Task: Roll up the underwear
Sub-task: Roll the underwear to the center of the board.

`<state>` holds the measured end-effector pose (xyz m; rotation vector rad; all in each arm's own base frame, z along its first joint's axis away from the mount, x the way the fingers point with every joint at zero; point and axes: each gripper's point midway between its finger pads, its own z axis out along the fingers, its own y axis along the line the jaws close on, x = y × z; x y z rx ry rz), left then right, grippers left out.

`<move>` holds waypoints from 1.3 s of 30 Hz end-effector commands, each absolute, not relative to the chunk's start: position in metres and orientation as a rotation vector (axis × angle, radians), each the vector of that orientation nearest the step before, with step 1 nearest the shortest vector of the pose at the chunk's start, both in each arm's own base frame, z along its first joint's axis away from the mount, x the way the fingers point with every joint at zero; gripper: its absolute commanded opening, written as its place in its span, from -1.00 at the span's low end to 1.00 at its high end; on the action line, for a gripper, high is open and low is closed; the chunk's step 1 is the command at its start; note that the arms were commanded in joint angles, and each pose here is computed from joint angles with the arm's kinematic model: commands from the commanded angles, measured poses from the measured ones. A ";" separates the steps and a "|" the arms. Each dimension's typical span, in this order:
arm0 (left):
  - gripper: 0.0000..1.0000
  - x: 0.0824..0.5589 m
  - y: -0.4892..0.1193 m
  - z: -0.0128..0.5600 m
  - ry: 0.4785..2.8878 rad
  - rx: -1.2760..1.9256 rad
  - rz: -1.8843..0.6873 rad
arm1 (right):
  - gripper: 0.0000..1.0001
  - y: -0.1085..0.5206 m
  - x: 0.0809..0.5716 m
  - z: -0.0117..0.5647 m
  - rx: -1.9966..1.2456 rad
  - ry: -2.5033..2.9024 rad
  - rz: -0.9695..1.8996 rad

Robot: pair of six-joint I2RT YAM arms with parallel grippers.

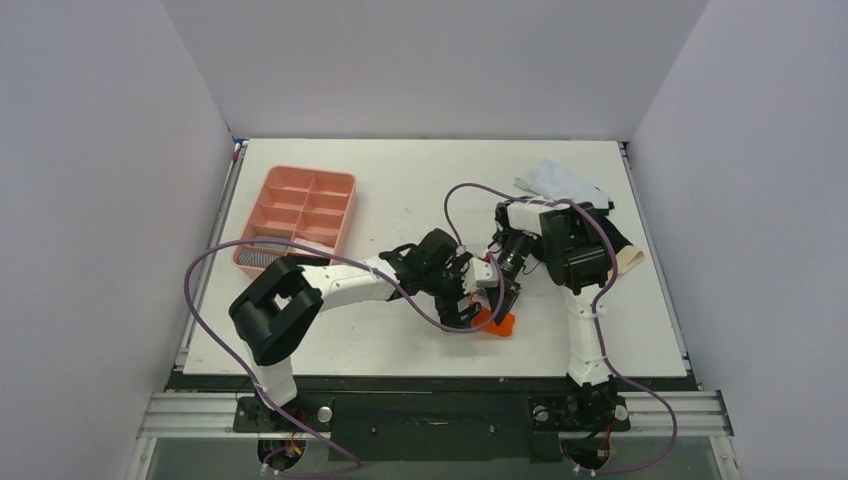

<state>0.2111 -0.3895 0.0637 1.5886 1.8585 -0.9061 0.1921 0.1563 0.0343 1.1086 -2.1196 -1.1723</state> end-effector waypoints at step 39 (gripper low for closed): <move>0.92 0.204 -0.434 0.077 1.588 1.753 -0.705 | -1.00 0.147 0.223 -0.009 1.231 -2.323 -0.992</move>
